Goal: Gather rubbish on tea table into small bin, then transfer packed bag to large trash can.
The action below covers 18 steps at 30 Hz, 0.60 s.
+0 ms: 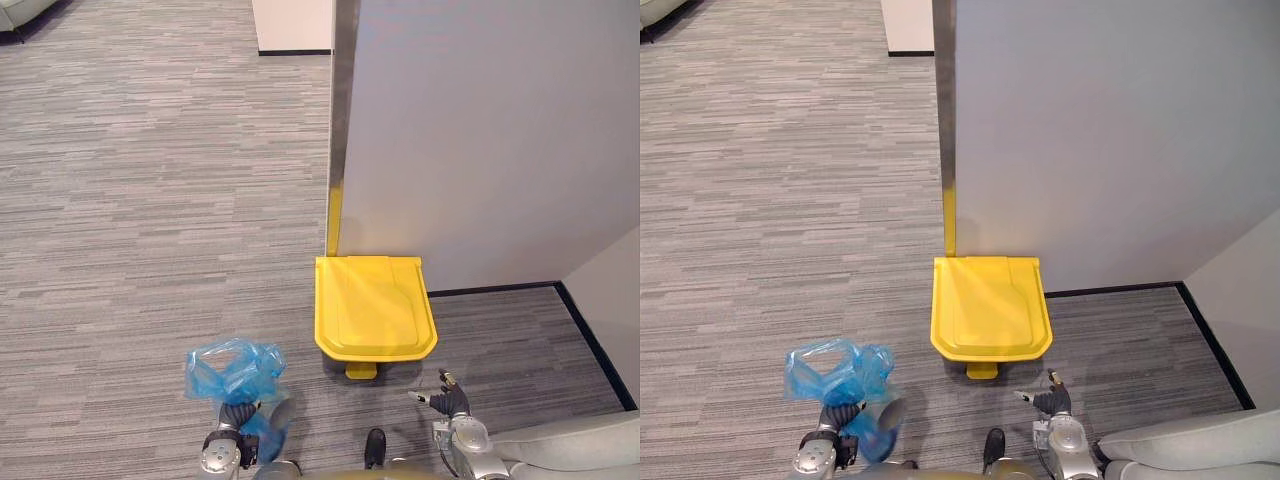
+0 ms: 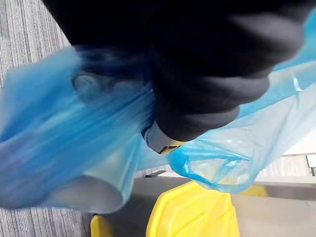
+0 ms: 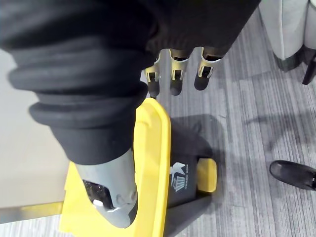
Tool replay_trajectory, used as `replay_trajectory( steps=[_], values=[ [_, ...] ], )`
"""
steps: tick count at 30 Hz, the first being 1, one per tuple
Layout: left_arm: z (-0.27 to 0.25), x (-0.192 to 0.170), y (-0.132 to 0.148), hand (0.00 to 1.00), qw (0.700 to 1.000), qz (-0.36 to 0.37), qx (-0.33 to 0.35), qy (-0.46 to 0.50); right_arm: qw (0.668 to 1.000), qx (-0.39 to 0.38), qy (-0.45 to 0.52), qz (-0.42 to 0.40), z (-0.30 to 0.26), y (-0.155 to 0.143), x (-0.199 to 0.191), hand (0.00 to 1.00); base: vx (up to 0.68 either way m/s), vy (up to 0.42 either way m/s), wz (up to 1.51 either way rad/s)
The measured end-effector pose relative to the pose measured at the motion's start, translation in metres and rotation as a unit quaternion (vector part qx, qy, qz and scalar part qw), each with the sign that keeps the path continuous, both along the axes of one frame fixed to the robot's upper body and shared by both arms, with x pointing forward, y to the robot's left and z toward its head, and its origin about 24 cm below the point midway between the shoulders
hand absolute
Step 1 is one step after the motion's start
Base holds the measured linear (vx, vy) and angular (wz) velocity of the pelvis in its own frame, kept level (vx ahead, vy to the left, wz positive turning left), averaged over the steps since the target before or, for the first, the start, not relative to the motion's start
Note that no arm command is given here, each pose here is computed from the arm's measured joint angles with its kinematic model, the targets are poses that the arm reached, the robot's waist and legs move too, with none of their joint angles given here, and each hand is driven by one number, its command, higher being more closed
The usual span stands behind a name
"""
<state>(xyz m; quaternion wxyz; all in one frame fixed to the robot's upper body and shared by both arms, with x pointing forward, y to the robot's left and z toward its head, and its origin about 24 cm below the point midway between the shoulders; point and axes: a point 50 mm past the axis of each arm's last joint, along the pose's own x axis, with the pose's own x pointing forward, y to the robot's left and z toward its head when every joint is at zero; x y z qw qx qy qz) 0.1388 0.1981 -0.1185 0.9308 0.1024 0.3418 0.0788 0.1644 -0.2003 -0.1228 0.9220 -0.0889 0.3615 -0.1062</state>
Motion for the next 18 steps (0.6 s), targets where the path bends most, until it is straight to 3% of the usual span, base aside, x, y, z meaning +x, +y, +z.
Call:
replay_trajectory(
  steps=[7,13,18],
  values=[
    [0.005,0.012,-0.002,1.0,1.0,0.0,-0.004,-0.018,0.999,-0.012,-0.041,0.007,0.017,-0.004,0.033,0.0,-0.05,0.041,-0.16],
    [0.016,0.031,0.009,1.0,0.999,0.001,0.01,-0.046,0.999,-0.002,-0.036,-0.019,0.014,-0.002,0.031,0.0,-0.03,-0.023,0.31],
    [0.028,0.052,-0.001,1.0,0.996,-0.006,0.003,-0.087,0.998,0.004,-0.046,-0.046,0.017,-0.009,0.031,0.0,0.15,-0.09,0.38]
  ],
)
